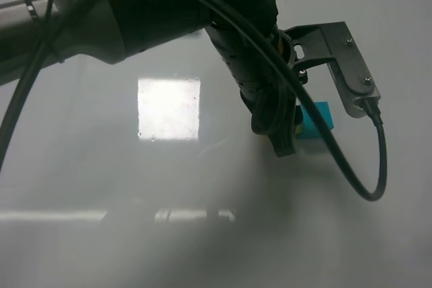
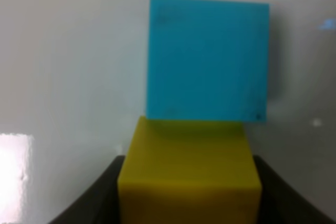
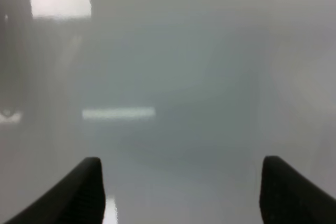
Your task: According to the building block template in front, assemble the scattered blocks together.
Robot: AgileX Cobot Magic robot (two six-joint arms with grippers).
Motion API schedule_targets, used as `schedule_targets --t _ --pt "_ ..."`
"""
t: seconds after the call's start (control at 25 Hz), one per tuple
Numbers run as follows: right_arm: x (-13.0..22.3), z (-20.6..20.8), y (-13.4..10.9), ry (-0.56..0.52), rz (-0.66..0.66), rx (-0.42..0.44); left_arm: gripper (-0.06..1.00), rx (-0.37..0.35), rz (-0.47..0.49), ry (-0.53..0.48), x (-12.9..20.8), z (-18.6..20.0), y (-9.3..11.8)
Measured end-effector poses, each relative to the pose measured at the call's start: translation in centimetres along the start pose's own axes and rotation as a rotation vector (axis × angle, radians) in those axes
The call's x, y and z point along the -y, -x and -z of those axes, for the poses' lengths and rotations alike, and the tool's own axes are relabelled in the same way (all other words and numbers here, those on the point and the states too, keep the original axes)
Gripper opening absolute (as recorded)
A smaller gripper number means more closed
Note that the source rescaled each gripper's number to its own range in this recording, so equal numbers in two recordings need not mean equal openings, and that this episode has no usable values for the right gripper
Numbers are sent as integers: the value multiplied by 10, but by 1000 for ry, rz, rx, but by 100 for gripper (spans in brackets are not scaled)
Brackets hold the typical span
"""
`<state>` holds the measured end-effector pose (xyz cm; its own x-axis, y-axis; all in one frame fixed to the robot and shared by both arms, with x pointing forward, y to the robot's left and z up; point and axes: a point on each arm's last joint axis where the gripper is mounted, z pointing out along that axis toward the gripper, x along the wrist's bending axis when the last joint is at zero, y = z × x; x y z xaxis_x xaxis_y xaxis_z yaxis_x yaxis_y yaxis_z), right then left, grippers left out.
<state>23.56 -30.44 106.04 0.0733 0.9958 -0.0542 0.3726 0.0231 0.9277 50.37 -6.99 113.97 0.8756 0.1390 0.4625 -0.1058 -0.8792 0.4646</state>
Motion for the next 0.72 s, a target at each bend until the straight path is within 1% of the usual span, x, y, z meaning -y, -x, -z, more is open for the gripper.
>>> schedule_targets --t 0.6,0.72 --pt "0 0 0 0 0 0 6 1 -1 0 0 0 0" --pt "0 0 0 0 0 0 6 8 -14 1 0 -2 1"
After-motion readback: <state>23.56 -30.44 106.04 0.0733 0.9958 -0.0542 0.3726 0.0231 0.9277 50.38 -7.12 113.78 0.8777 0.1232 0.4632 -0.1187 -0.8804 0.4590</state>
